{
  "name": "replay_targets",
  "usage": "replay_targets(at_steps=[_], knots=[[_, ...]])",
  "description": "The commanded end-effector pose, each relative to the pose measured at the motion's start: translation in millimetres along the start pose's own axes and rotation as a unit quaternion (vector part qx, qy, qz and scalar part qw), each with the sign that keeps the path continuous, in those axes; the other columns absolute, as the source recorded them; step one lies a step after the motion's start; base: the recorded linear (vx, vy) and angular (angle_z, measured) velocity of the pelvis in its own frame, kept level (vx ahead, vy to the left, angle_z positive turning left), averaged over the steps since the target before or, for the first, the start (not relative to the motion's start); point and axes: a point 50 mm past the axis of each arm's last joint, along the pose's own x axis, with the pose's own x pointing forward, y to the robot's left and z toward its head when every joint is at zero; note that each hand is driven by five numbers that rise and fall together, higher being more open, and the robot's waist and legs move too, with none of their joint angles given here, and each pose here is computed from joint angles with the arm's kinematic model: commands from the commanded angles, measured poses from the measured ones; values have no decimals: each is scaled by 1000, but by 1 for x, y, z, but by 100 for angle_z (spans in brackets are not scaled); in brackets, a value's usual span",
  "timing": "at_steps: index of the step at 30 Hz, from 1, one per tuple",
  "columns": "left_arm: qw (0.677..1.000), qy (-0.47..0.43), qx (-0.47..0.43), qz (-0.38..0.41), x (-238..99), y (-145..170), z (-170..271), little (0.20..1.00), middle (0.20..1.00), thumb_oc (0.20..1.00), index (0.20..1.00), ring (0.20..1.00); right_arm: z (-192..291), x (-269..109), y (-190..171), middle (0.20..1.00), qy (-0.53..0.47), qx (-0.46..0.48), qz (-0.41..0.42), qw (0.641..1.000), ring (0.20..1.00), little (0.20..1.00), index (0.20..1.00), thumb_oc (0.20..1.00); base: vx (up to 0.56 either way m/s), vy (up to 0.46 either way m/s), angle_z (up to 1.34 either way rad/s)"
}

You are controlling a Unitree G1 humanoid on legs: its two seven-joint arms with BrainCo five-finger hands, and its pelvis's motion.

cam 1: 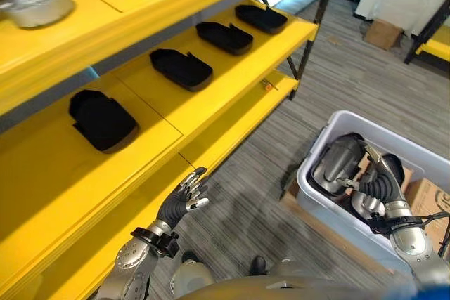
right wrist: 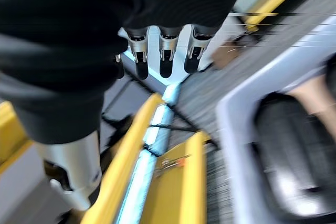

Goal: Move parts from the plastic box to the shelf.

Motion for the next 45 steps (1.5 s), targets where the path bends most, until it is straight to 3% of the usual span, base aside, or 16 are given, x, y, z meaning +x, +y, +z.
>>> replay_targets(at_steps=[1, 8, 19, 24, 30, 37, 45], knots=[[998, -65, 11, -3, 6, 4, 28, 1000, 1000, 1000, 1000, 1000, 24, 24, -17, 1000, -57, 26, -69, 996, 1000, 1000, 1000, 1000, 4, -317, -34], [997, -77, -8, 21, 15, 6, 36, 1000, 1000, 1000, 1000, 1000, 7, 28, -5, 1000, -23, 32, -46, 998, 1000, 1000, 1000, 1000, 66, -117, -85], [999, -34, 12, -4, 16, -1, 21, 1000, 1000, 1000, 1000, 1000, 9, 29, 28, 1000, -3, 140, -25, 990, 1000, 1000, 1000, 1000, 92, 29, -43], [999, -16, 39, -28, 27, -7, 19, 1000, 1000, 1000, 1000, 1000, 16, 34, 37, 1000, -15, 92, 9, 996, 1000, 1000, 1000, 1000, 66, 167, -52], [999, 27, 32, 6, 28, 0, 2, 1000, 1000, 1000, 1000, 1000, 23, 51, 42, 1000, 1, 85, 8, 996, 1000, 1000, 1000, 1000, 52, 64, -59], [999, 20, 42, 11, 35, 4, 4, 1000, 1000, 1000, 1000, 1000, 21, 48, 57, 1000, 28, 135, 15, 990, 1000, 1000, 1000, 1000, 57, -188, -17], [997, 21, 51, 51, 23, 16, -2, 1000, 1000, 1000, 1000, 1000, 38, 48, 62, 1000, -30, 119, 50, 991, 1000, 1000, 1000, 1000, 244, -391, -42]])
